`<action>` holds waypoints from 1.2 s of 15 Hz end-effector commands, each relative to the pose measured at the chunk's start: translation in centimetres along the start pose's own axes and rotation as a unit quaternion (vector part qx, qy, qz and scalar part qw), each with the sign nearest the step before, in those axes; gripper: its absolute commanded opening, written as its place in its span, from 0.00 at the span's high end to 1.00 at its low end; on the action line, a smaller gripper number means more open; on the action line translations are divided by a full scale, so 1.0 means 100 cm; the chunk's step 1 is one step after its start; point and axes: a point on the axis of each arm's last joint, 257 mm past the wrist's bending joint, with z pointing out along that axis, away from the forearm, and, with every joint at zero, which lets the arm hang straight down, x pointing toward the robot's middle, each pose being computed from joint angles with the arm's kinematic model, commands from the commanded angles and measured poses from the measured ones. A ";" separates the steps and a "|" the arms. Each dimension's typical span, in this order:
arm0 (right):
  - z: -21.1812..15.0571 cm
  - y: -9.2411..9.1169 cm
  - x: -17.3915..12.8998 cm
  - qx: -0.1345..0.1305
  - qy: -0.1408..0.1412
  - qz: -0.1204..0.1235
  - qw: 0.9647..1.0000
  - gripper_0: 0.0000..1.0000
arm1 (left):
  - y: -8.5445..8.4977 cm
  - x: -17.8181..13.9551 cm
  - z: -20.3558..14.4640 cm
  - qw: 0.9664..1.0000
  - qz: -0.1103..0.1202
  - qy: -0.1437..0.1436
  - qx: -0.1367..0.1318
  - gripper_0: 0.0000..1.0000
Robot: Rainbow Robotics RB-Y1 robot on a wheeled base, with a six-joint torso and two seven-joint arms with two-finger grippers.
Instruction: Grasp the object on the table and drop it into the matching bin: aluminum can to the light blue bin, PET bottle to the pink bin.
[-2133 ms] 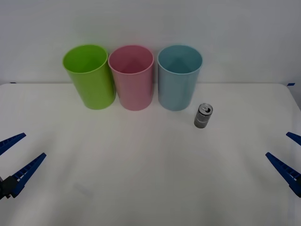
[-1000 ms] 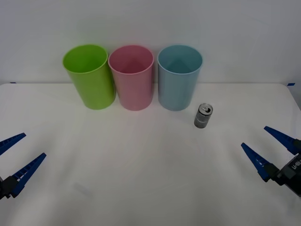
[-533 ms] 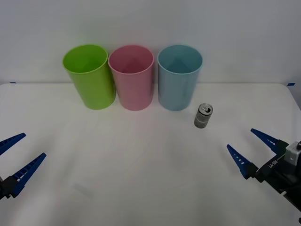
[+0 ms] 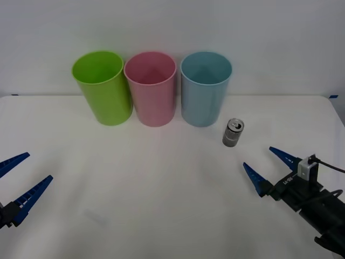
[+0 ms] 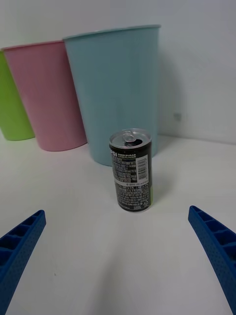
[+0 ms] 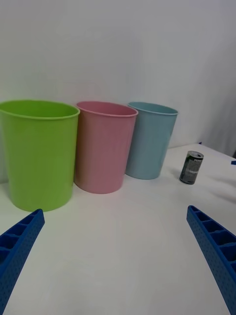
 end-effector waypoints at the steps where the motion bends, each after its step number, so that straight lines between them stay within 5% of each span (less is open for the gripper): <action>1: 0.018 -0.002 0.005 0.019 0.004 -0.007 1.000 0.00 | 0.000 0.000 0.000 1.000 0.000 0.000 0.000 0.00; 18: 0.110 0.001 0.018 0.062 0.024 -0.018 0.998 0.00 | 0.000 0.000 0.000 1.000 0.000 0.000 0.000 0.00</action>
